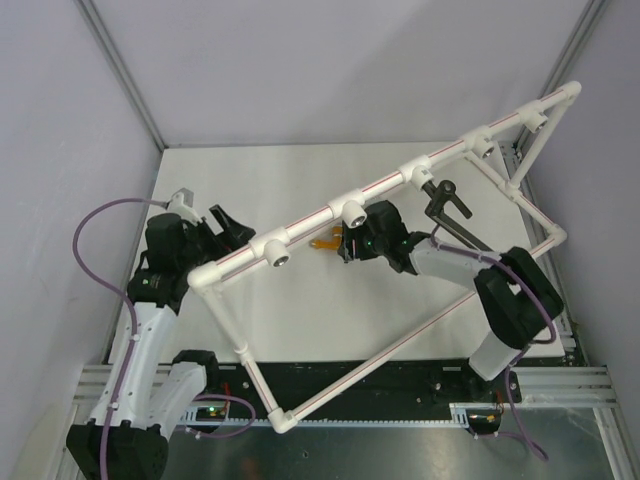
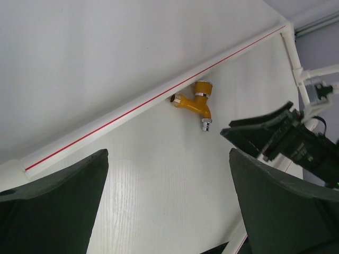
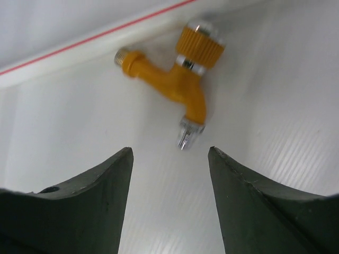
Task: Install the water faucets
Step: Pick up the water faucet from the center of the board.
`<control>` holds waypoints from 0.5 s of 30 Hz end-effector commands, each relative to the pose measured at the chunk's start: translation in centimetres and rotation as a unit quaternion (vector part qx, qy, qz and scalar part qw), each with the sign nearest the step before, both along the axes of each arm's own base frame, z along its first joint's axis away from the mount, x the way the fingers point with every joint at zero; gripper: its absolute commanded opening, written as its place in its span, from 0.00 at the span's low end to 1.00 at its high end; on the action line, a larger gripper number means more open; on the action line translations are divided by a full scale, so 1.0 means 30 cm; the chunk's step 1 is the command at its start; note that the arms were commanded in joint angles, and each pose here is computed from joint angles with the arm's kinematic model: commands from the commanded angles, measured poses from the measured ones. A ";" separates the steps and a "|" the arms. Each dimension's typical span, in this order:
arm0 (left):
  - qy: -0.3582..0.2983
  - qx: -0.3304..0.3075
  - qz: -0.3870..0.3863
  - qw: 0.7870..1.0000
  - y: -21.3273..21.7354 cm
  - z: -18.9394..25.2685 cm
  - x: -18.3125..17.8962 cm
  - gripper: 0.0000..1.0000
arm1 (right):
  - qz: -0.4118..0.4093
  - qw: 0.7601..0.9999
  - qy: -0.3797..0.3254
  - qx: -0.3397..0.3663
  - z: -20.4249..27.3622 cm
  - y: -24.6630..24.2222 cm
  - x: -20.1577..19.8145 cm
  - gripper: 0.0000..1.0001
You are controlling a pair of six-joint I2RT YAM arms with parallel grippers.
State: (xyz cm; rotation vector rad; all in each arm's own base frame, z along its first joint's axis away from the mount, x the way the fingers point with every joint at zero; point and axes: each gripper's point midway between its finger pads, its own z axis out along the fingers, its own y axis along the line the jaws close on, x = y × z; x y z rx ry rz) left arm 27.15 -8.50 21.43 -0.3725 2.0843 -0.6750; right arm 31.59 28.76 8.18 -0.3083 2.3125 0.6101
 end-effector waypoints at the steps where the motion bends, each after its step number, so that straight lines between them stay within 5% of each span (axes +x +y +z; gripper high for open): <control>1: -0.036 -0.007 -0.032 0.999 -0.019 0.055 0.014 1.00 | 0.042 0.999 -0.023 0.025 0.013 0.058 0.107 0.64; 15: -0.043 -0.008 -0.055 0.998 -0.037 0.052 0.005 1.00 | 0.048 0.998 0.018 -0.023 -0.141 0.068 0.168 0.53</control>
